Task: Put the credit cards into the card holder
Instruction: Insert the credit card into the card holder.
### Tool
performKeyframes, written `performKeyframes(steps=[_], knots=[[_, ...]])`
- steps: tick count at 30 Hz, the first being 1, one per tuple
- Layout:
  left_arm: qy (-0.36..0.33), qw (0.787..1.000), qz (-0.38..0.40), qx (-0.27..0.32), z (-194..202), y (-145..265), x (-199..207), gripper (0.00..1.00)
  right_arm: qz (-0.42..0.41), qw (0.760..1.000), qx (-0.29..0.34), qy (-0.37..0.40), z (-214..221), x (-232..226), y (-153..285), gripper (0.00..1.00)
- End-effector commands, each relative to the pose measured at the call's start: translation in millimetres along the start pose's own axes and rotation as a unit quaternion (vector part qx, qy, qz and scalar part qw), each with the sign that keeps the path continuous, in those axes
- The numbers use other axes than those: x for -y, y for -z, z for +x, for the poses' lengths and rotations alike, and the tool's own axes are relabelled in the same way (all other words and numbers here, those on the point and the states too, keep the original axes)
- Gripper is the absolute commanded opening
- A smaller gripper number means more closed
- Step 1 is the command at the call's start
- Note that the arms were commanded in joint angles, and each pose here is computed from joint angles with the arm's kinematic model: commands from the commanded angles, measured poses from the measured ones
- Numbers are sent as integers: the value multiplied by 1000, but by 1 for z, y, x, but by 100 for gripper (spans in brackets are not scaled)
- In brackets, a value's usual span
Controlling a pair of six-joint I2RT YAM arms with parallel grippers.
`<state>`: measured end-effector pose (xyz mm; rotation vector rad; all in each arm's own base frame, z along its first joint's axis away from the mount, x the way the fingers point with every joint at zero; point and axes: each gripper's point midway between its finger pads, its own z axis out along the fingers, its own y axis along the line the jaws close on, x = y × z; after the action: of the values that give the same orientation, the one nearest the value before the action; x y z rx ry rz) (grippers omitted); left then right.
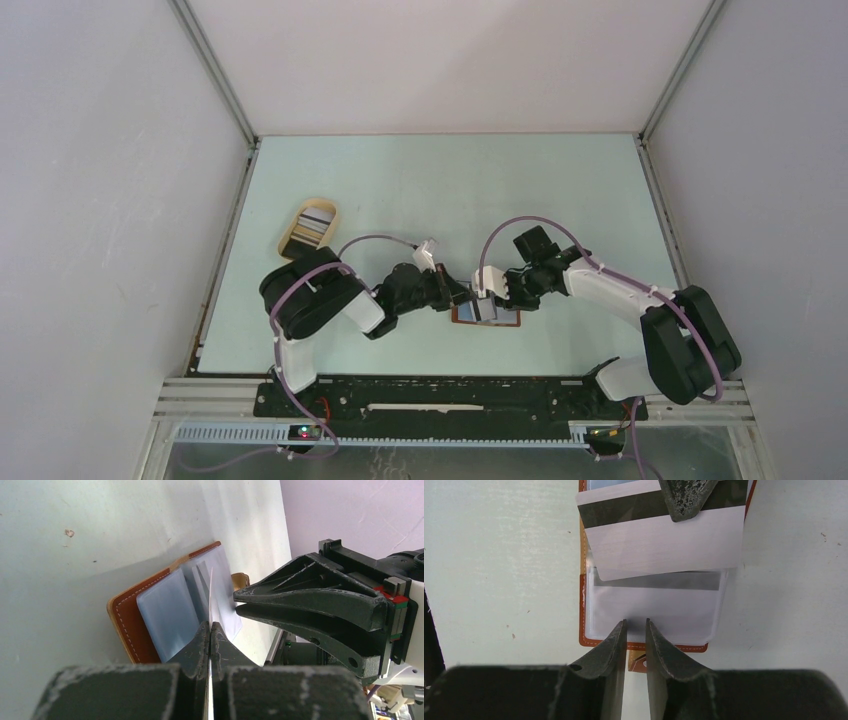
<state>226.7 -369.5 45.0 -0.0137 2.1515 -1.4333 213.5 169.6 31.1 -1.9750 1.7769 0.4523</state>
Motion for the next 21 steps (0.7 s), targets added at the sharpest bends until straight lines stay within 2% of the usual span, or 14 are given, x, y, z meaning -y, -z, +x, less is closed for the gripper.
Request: performKeyframes(steps=[1, 7, 21], knots=[[9, 1000, -21, 10, -1, 4, -5, 0, -5, 1000, -12, -4, 1, 0, 1, 28], [7, 999, -51, 12, -1, 9, -13, 0, -5, 1000, -13, -4, 1, -1, 1, 29], [5, 998, -56, -17, 8, -1, -14, 0, -5, 1000, -16, -2, 1, 0, 0, 29]])
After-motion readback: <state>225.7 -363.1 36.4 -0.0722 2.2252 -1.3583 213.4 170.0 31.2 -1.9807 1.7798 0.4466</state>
